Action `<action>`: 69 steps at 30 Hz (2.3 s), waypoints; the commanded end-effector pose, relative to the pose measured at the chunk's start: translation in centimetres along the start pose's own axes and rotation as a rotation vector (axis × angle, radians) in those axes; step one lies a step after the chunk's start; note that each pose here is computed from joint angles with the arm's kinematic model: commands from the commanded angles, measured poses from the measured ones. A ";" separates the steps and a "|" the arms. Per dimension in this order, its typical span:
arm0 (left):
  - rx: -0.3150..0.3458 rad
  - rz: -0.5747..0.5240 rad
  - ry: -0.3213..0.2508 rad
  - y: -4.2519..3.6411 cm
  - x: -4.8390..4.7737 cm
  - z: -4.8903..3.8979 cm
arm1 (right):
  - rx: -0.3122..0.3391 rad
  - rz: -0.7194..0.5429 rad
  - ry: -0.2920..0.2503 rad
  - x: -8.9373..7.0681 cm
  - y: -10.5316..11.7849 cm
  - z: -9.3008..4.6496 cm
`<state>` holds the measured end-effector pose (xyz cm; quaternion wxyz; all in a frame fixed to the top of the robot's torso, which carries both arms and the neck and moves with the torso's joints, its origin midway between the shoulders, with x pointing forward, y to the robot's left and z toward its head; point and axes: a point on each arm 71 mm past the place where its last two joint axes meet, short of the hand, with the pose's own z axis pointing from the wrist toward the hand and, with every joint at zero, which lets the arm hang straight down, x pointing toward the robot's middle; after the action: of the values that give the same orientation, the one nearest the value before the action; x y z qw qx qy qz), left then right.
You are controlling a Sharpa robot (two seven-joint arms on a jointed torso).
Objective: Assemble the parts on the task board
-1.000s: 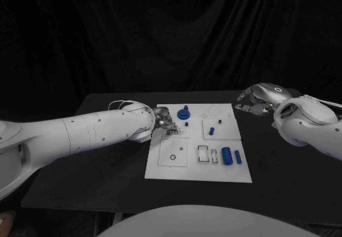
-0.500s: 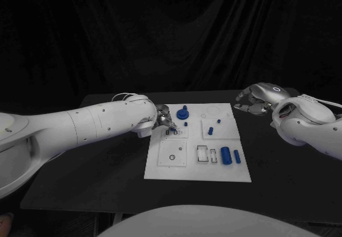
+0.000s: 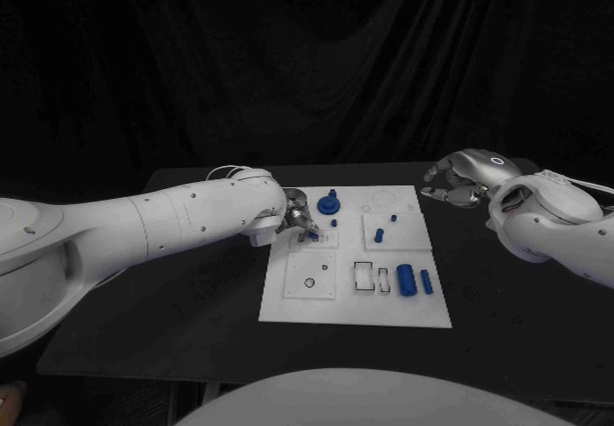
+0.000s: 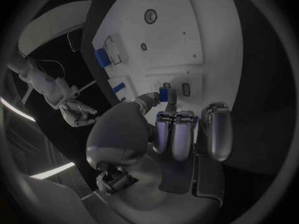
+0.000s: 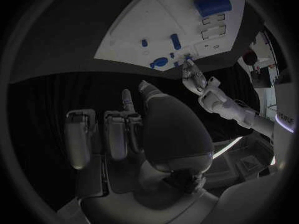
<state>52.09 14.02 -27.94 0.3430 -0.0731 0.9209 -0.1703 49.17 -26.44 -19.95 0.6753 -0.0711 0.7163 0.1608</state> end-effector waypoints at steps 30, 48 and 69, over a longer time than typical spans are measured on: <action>-0.026 0.003 0.039 -0.01 0.60 0.34 | 0.017 -0.005 0.015 0.2 -0.1 0.1; -0.020 0.005 0.049 -0.16 1.04 0.66 | 0.017 -0.006 0.017 0.2 0.0 0.1; -0.027 -0.005 0.045 0.15 1.43 0.89 | 0.021 -0.008 0.026 0.3 0.0 0.2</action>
<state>52.06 13.88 -28.85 0.3324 -0.0782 0.9268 -0.1563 49.29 -26.22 -20.11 0.6694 -0.0731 0.7223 0.1577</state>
